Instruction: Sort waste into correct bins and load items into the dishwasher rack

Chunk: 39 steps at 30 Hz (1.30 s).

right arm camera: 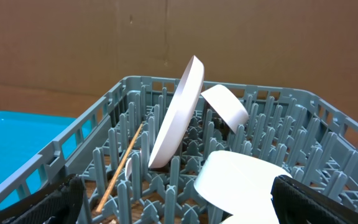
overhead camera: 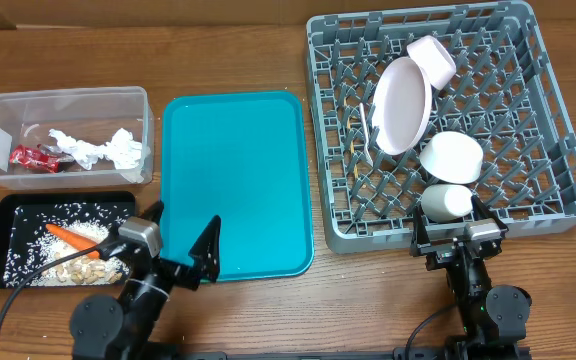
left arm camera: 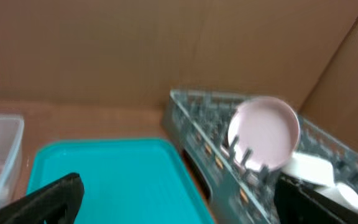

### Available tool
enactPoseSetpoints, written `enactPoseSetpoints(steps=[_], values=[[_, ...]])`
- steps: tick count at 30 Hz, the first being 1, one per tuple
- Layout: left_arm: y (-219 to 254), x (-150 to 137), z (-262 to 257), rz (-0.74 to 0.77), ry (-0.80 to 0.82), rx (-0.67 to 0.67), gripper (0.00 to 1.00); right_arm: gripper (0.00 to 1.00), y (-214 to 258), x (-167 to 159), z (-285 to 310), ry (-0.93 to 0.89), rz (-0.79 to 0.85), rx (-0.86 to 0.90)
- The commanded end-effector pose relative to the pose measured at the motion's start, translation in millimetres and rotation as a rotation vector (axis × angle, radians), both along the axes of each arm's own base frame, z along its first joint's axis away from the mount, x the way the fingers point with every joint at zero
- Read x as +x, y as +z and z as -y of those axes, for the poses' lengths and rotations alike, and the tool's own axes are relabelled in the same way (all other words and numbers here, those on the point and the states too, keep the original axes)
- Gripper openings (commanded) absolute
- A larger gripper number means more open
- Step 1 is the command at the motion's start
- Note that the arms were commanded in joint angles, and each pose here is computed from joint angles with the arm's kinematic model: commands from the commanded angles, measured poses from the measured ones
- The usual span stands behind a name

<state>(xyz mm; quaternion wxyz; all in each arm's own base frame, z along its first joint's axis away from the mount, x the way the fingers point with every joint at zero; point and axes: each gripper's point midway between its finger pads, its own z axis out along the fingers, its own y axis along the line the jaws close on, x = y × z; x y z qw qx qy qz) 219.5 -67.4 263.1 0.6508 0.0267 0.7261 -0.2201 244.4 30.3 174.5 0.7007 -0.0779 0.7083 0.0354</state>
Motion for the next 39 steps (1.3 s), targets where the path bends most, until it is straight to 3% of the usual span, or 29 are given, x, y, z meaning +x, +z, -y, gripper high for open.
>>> enactPoseSetpoints(steps=[1,17,22,31,39], values=[[-13,9,-7,0.073,0.047,-0.017,1.0,1.0,-2,0,0,0.001,0.005,0.0],[-101,25,-30,0.003,0.191,0.001,1.0,1.0,-2,0,0,0.001,0.005,0.0],[-106,25,-43,-0.011,0.268,0.017,1.0,1.0,-2,0,0,0.001,0.005,0.0],[-107,25,-37,0.036,0.218,0.217,1.0,1.0,-2,0,0,0.001,0.005,0.0],[-106,26,-47,0.038,0.243,0.219,1.0,1.0,-2,0,0,0.001,0.005,0.0]])
